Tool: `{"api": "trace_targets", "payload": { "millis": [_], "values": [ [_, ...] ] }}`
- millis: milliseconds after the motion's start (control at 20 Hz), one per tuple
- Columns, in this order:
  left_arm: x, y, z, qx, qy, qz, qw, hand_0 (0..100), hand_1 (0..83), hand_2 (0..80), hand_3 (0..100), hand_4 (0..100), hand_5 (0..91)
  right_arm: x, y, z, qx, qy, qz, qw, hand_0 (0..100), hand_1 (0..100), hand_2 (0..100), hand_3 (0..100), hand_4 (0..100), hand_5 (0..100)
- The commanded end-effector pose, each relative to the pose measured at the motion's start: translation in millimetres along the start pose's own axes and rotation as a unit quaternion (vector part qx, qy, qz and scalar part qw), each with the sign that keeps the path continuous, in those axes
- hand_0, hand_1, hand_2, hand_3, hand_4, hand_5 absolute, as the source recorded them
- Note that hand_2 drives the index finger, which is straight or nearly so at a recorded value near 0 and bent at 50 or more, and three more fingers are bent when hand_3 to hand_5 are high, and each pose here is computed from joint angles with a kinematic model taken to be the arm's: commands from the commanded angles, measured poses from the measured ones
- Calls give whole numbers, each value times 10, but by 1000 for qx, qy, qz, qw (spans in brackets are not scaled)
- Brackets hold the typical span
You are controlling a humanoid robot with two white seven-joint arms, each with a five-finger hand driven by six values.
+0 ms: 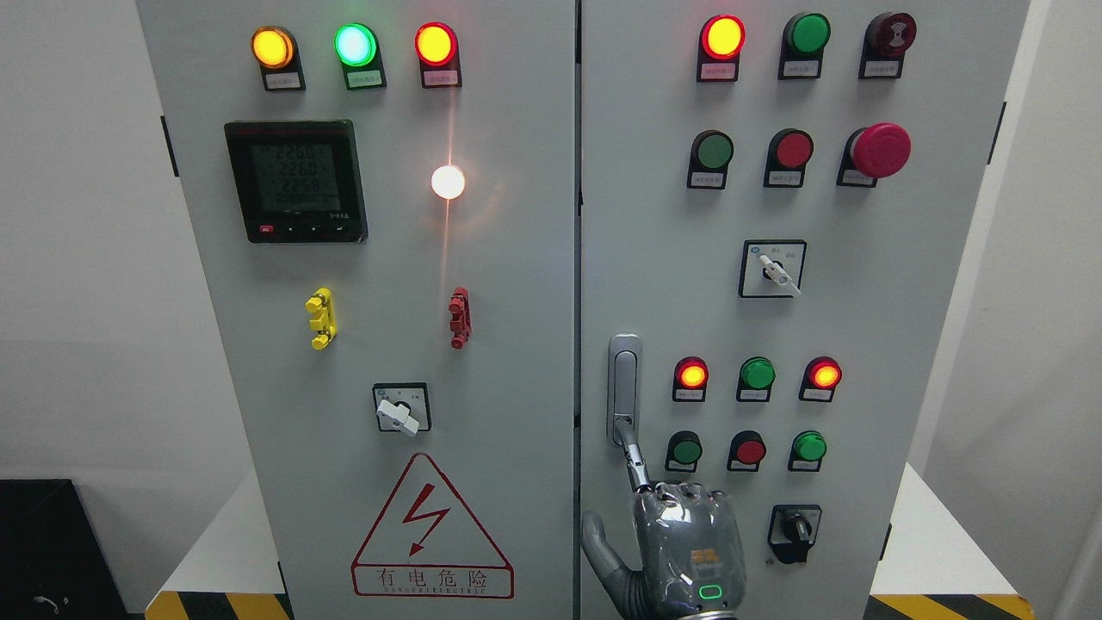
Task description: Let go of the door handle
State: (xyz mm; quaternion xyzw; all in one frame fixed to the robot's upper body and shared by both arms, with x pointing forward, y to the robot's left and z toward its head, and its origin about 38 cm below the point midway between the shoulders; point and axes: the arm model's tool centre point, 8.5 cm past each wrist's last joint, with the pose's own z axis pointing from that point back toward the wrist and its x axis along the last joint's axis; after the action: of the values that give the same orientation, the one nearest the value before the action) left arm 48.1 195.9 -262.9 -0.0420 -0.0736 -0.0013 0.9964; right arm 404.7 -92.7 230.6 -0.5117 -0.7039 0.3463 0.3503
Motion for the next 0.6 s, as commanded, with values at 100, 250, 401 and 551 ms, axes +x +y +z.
{"api": "trace_targets", "payload": {
  "millis": [100, 250, 401, 551],
  "values": [
    [1, 0, 0, 0, 0, 0, 1000, 120, 556, 0, 0, 0, 0, -1, 22, 4, 4, 0, 1, 1000, 521, 289, 62, 1000, 1000, 1000],
    [1, 0, 0, 0, 0, 0, 1000, 120, 556, 0, 0, 0, 0, 14, 22, 5, 4, -1, -1, 1000, 521, 289, 65, 1000, 1000, 1000],
    [1, 0, 0, 0, 0, 0, 1000, 120, 556, 0, 0, 0, 0, 8, 32, 12, 5, -1, 0, 1000, 521, 290, 69, 1000, 1000, 1000],
    [1, 0, 0, 0, 0, 0, 1000, 120, 556, 0, 0, 0, 0, 18, 32, 12, 5, -1, -1, 1000, 522, 291, 72, 1000, 1000, 1000]
  ]
}}
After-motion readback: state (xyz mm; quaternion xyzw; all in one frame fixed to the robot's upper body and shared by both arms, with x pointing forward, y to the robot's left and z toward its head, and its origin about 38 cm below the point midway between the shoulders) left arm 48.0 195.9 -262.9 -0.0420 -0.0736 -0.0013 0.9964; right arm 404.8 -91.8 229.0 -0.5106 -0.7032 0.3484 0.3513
